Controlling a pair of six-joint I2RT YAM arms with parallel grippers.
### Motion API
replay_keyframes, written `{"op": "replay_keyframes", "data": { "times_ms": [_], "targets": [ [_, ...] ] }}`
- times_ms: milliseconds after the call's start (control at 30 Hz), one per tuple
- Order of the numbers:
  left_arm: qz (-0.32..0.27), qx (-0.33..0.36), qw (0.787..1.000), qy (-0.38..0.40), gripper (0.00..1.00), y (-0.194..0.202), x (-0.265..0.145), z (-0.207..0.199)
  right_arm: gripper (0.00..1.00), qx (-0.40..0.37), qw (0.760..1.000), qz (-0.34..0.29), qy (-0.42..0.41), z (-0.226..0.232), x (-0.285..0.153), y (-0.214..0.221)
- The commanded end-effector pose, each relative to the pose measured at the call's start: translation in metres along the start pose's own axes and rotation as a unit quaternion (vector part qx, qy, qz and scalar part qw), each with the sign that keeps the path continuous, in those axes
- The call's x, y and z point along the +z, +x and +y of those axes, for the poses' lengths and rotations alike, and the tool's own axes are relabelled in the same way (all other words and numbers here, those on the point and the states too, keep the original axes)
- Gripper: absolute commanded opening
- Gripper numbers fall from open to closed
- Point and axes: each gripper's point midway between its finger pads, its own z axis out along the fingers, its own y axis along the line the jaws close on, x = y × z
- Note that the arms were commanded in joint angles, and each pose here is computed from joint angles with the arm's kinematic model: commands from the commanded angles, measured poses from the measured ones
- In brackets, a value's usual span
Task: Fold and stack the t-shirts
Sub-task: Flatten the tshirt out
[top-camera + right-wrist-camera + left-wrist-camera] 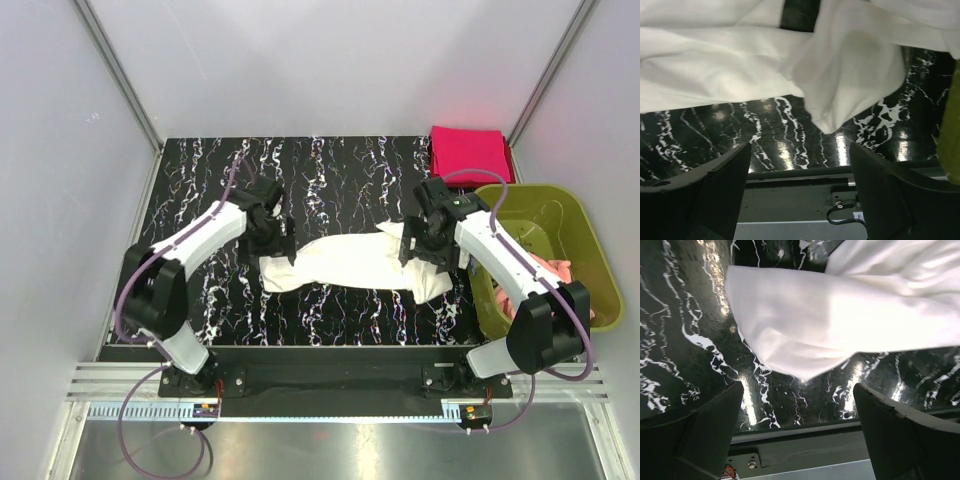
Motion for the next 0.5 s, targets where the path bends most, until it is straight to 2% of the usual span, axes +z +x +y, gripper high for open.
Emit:
{"op": "replay_keyframes", "data": {
  "times_ms": [0,100,200,300,333,367,400,433,467],
  "targets": [
    [0.005,-0.021,1.0,0.016,0.99,-0.004,0.019,-0.01,0.89,-0.005,0.997,-0.024,0.067,-0.038,-0.007,0.0],
    [0.032,-0.032,0.999,0.009,0.99,0.003,0.044,-0.008,0.96,-0.016,0.997,-0.017,0.077,-0.045,0.003,0.005],
    [0.053,-0.041,0.998,0.012,0.97,0.009,0.066,-0.007,0.95,-0.007,0.997,-0.008,0.076,-0.043,0.02,0.002],
    [0.054,-0.056,0.996,0.036,0.81,0.01,0.078,-0.009,0.89,0.014,0.999,0.002,0.046,-0.03,0.037,-0.003],
    [0.067,-0.061,0.995,0.046,0.67,0.013,0.082,-0.01,0.88,0.015,0.999,0.004,0.039,-0.026,0.041,-0.005],
    [0.068,-0.068,0.994,0.05,0.58,0.009,0.085,-0.006,0.84,0.013,0.999,0.009,0.049,-0.027,0.049,-0.007],
    [0.069,-0.071,0.994,0.052,0.42,0.007,0.086,-0.005,0.8,0.013,0.998,0.0,0.054,-0.026,0.052,-0.015],
    [0.068,-0.075,0.993,0.052,0.19,0.006,0.088,-0.003,0.72,0.011,0.997,-0.006,0.07,-0.032,0.056,-0.022],
    [0.064,-0.085,0.993,0.053,0.08,0.0,0.087,0.004,0.67,0.013,0.997,0.001,0.08,-0.036,0.063,-0.025]
  ]
}}
